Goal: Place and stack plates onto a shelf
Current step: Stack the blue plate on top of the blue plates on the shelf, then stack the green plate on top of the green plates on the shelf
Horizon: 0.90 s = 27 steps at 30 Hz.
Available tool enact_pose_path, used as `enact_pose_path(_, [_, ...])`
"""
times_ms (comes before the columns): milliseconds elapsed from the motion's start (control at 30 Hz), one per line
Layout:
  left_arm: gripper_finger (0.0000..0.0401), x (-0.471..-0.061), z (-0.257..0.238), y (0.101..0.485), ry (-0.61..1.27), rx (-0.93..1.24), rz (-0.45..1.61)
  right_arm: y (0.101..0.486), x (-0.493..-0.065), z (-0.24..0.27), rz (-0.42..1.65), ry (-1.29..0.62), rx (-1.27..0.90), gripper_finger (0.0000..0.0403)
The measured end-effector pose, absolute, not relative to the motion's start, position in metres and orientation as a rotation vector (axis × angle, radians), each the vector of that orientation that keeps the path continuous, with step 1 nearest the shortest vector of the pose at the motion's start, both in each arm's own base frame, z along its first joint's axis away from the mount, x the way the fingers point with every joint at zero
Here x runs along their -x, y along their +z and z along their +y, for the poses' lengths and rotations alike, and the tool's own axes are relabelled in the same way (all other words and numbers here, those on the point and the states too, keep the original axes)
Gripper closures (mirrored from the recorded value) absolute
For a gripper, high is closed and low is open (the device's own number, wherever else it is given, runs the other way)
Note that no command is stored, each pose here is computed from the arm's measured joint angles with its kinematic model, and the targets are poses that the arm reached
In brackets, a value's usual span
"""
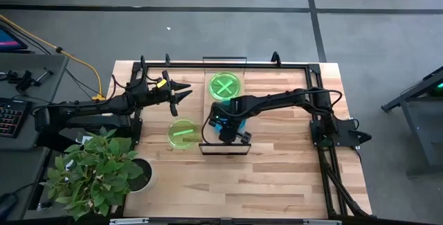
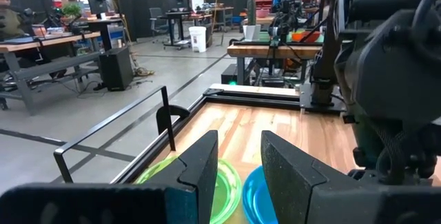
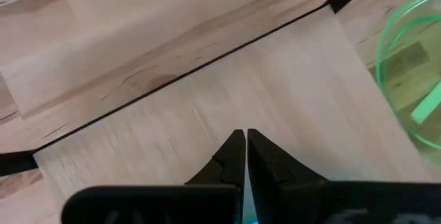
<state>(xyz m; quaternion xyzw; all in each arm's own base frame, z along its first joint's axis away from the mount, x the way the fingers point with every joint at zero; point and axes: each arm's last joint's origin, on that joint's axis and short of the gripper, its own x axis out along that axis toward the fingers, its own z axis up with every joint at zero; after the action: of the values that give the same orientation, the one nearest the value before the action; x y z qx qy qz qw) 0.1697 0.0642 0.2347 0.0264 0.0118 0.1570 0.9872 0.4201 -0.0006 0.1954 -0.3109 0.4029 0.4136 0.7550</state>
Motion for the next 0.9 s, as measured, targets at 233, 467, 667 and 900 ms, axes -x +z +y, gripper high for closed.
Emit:
enact_pose_path(233, [0.0297, -0.170, 0.064, 0.234, 0.317, -0.052, 0.031, 0.213, -0.416, -0.006, 0.920, 0.833, 0.732, 0.0403])
enact_pose_path(467, [0.0297, -0.170, 0.064, 0.232, 0.318, -0.047, 0.050, 0.256, -0.396, -0.030, 1.001, 0.681, 0.600, 0.0403])
enact_pose_path(667, [0.0297, -0.170, 0.064, 0.231, 0.317, -0.045, 0.061, 0.278, -0.369, -0.050, 1.053, 0.542, 0.500, 0.0403])
enact_pose_path(900, [0.0297, -0.170, 0.064, 0.231, 0.317, -0.045, 0.061, 0.281, -0.328, -0.055, 1.022, 0.449, 0.430, 0.0403])
